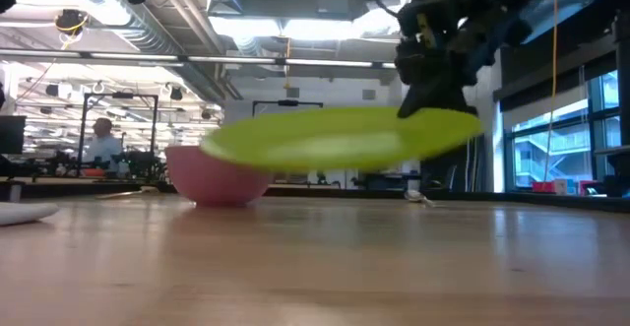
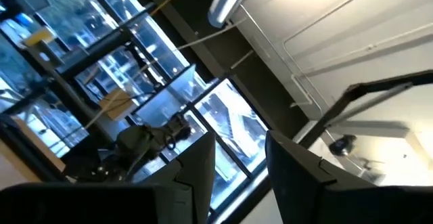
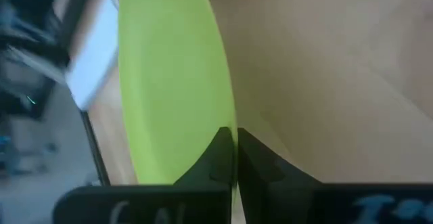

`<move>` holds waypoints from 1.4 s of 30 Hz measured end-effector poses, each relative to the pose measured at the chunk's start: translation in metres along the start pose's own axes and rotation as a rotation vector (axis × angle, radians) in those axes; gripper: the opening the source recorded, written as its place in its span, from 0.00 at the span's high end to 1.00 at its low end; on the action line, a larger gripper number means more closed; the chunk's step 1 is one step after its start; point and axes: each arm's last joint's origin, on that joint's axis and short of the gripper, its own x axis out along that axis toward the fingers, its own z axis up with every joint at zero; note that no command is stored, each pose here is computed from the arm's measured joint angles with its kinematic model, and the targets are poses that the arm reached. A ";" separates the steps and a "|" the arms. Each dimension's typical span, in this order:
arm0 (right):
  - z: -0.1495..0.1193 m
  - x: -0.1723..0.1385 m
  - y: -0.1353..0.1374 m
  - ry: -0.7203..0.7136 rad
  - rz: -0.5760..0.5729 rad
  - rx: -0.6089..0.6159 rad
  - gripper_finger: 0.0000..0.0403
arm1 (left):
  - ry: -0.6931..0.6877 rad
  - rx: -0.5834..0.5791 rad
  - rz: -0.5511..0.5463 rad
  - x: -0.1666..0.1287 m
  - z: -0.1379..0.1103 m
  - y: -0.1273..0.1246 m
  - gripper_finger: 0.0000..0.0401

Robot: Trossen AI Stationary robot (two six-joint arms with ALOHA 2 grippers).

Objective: Set table place
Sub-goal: Move the green plate to the middle of the table

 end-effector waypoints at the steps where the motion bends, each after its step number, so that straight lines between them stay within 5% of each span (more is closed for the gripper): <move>1: -0.001 0.002 -0.003 0.000 0.010 0.003 0.98 | -0.003 0.002 0.009 0.000 0.000 0.001 0.69; 26: -0.022 0.062 -0.050 0.047 0.002 0.073 0.97 | 0.050 0.019 0.105 0.011 -0.017 0.012 0.69; 42: -0.008 0.061 -0.036 0.029 0.020 -0.005 0.75 | 0.115 0.046 0.171 0.013 -0.026 0.020 0.69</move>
